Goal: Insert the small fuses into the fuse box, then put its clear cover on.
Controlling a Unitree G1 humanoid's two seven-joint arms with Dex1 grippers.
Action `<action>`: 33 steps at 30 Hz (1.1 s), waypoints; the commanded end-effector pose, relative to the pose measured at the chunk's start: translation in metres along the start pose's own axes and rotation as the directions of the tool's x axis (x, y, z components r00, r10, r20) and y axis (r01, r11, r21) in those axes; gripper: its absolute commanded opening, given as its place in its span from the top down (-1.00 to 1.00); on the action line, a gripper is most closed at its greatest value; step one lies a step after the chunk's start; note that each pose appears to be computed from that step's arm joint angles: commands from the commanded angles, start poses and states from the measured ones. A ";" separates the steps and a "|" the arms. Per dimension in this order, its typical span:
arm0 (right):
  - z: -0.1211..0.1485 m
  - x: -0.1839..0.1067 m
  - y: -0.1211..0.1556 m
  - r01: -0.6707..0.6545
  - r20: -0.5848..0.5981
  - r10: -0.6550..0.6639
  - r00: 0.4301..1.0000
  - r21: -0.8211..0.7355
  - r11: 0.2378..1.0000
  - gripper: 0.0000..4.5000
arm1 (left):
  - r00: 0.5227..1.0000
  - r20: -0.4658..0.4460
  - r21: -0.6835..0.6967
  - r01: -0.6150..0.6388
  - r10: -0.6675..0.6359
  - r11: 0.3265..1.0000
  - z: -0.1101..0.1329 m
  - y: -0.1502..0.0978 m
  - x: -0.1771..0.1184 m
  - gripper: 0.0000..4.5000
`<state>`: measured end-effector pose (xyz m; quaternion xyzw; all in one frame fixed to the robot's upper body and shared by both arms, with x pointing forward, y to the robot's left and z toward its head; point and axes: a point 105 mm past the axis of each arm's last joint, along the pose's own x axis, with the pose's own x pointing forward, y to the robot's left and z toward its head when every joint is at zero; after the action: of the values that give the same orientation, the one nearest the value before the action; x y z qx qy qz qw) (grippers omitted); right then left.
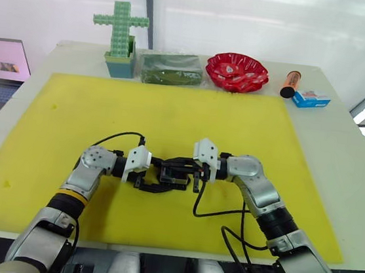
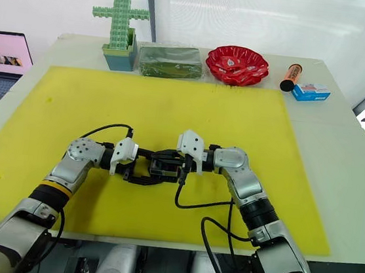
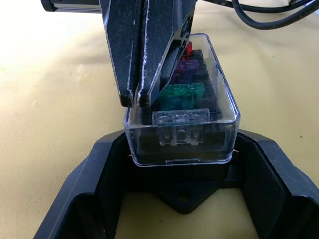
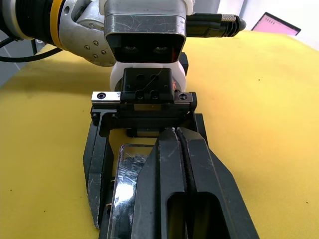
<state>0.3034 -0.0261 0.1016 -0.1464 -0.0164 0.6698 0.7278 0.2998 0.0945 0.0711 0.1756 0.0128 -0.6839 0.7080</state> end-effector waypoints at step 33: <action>0.058 -0.101 0.010 0.018 -0.129 -0.029 0.991 -0.084 0.996 -0.53 | 1.000 -0.015 -0.041 -0.006 0.005 0.999 0.000 -0.002 -0.009 -0.25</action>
<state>0.2729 -0.1132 0.1596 -0.2126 0.0245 0.6482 0.7308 0.2989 0.0963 0.0752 0.1657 0.0165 -0.6839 0.7103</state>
